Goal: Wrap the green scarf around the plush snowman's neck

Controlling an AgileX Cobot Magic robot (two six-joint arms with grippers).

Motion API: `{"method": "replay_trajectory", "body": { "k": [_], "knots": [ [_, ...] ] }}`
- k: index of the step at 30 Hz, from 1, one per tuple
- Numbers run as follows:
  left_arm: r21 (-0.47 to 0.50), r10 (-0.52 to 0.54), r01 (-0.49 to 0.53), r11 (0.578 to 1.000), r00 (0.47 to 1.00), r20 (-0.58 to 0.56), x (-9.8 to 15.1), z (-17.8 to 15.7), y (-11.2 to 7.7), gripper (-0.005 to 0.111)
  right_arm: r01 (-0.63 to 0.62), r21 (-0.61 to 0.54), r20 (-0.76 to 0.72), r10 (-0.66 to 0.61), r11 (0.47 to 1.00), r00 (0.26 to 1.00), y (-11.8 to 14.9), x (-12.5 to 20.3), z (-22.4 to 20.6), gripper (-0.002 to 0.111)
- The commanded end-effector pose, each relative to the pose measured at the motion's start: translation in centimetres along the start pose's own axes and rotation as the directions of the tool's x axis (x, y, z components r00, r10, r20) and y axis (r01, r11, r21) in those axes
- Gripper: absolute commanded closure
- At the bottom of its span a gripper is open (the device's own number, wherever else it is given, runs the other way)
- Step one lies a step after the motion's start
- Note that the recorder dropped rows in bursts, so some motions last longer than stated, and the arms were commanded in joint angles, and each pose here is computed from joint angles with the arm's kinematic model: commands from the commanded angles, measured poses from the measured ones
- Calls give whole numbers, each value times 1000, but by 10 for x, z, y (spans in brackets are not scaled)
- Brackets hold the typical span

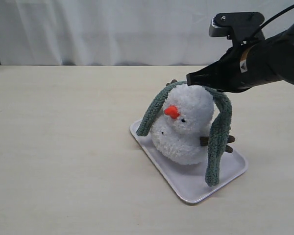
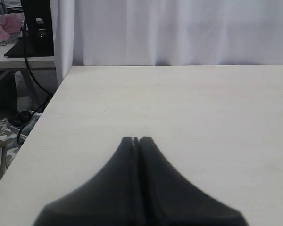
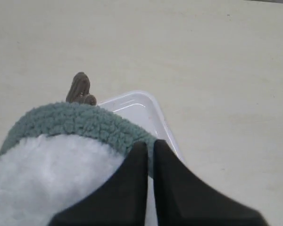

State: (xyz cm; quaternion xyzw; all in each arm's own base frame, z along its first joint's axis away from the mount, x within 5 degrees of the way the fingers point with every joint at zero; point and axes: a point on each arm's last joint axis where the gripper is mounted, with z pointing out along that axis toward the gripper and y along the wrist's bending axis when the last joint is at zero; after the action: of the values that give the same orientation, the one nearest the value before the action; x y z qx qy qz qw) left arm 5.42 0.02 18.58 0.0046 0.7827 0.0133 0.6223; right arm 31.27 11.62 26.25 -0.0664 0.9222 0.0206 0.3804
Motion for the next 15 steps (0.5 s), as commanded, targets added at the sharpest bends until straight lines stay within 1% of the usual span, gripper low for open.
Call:
{"method": "replay_trajectory", "body": {
  "k": [1, 4, 9, 15],
  "knots": [
    [-2, -8, 8, 1000, 1000, 11, 0, 0, 0, 107, 48, 51, -6, -48, 998, 999, -3, 3, 20, 104],
    [-2, -8, 8, 1000, 1000, 11, 0, 0, 0, 107, 72, 52, -17, -72, 996, 997, -1, 7, 31, 104],
    [-2, -8, 8, 1000, 1000, 11, 0, 0, 0, 107, 68, 21, -18, -68, 997, 998, 3, 10, 42, 104],
    [-2, -8, 8, 1000, 1000, 11, 0, 0, 0, 107, 58, 47, -37, -56, 997, 998, 0, 10, 37, 104]
  ]
}}
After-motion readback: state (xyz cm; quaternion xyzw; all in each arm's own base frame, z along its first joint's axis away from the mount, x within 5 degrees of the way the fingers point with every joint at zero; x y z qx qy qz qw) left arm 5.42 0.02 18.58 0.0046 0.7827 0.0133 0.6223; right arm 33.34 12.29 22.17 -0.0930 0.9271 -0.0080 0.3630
